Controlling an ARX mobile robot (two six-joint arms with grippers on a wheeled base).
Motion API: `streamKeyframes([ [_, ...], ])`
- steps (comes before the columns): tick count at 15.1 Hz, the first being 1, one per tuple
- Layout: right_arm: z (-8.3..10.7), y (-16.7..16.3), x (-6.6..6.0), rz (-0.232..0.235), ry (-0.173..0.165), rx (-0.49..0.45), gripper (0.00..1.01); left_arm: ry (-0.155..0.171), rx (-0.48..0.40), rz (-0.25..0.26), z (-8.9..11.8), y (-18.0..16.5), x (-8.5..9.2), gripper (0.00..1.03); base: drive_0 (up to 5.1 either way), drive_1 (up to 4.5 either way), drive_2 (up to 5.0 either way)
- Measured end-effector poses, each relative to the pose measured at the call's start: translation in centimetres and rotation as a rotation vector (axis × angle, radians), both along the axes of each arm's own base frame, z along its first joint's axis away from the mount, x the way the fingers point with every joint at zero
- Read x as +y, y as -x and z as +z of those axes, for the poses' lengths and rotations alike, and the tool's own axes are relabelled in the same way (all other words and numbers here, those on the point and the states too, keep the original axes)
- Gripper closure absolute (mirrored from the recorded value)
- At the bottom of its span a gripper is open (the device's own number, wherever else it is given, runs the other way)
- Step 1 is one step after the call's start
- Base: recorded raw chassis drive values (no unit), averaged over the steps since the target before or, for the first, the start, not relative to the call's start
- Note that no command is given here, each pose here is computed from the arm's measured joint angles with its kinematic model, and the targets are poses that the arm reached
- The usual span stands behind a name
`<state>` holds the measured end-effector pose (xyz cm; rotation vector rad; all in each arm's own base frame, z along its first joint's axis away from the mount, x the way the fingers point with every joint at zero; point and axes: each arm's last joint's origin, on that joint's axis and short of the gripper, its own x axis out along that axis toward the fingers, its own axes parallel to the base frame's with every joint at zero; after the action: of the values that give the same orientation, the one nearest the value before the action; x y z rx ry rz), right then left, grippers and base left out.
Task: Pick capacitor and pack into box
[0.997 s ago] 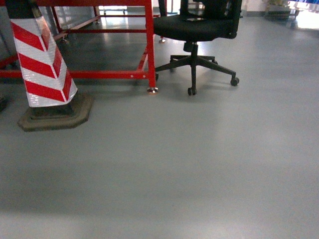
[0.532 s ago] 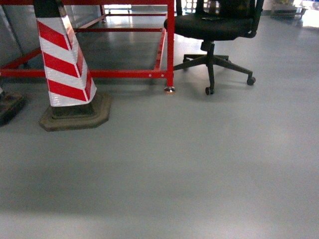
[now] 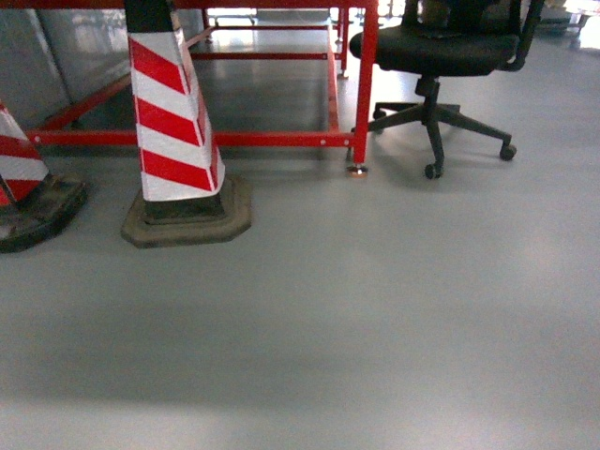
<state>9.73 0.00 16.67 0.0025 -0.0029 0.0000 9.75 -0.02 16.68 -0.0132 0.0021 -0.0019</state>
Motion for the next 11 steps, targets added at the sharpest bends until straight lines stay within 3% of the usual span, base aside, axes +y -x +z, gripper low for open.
streamKeyframes([
  [11,0.04,0.0,0.0,0.0,0.0,-0.004,0.03,0.0,0.0,0.001,0.0,0.0,0.0,0.59,-5.0,2.44,2.4],
])
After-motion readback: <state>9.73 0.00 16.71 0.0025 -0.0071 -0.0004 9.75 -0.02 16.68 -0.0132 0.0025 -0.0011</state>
